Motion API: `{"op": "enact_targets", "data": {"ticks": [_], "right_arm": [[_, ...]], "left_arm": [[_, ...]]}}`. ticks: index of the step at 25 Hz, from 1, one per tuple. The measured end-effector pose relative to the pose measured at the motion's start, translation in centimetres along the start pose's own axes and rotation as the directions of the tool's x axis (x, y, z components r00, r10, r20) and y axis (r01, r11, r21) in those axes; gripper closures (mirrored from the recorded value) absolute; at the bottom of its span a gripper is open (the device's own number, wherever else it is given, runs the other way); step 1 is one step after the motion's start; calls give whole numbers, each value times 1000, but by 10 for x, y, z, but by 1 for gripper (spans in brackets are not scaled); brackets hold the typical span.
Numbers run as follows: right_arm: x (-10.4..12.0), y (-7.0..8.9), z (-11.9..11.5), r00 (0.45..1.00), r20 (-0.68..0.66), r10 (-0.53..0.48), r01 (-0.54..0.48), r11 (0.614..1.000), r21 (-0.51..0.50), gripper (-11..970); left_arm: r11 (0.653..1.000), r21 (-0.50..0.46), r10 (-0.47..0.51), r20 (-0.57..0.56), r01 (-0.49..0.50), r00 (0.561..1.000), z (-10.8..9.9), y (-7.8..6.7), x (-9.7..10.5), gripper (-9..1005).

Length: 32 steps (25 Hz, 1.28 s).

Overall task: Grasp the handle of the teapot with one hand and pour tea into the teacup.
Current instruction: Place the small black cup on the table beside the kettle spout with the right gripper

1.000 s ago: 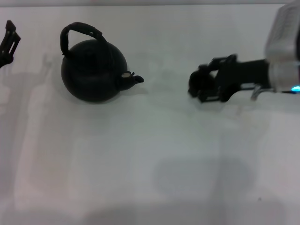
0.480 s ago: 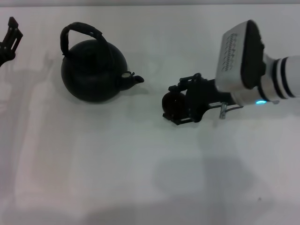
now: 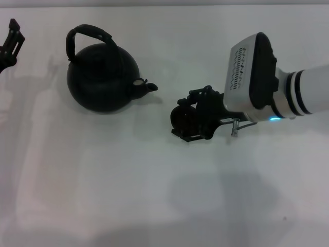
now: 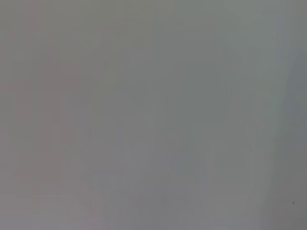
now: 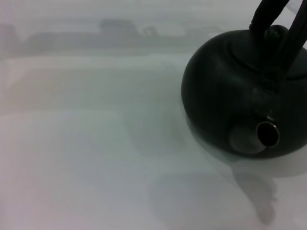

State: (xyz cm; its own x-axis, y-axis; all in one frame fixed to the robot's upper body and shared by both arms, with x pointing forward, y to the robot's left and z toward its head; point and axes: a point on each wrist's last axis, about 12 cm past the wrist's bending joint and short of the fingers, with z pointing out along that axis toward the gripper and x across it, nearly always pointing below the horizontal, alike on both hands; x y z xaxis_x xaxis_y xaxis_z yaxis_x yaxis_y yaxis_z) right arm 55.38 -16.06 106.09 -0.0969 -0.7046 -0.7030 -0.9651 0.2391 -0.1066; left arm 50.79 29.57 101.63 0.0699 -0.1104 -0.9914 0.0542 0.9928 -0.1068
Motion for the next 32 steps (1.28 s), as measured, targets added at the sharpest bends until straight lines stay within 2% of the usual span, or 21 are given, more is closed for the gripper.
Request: {"op": "enact_targets", "data": {"ticks": [10, 32], "right_arm": [[-3, 5, 9, 999, -9, -35, 35, 999, 22, 181], [-4, 6, 11, 1000, -11, -21, 21, 1000, 5, 164]], "left_arm": [[1000, -2, -1, 2, 1, 1000, 1, 0, 0, 108], [1000, -25, -5, 7, 5, 1000, 1, 4, -1, 108]]}}
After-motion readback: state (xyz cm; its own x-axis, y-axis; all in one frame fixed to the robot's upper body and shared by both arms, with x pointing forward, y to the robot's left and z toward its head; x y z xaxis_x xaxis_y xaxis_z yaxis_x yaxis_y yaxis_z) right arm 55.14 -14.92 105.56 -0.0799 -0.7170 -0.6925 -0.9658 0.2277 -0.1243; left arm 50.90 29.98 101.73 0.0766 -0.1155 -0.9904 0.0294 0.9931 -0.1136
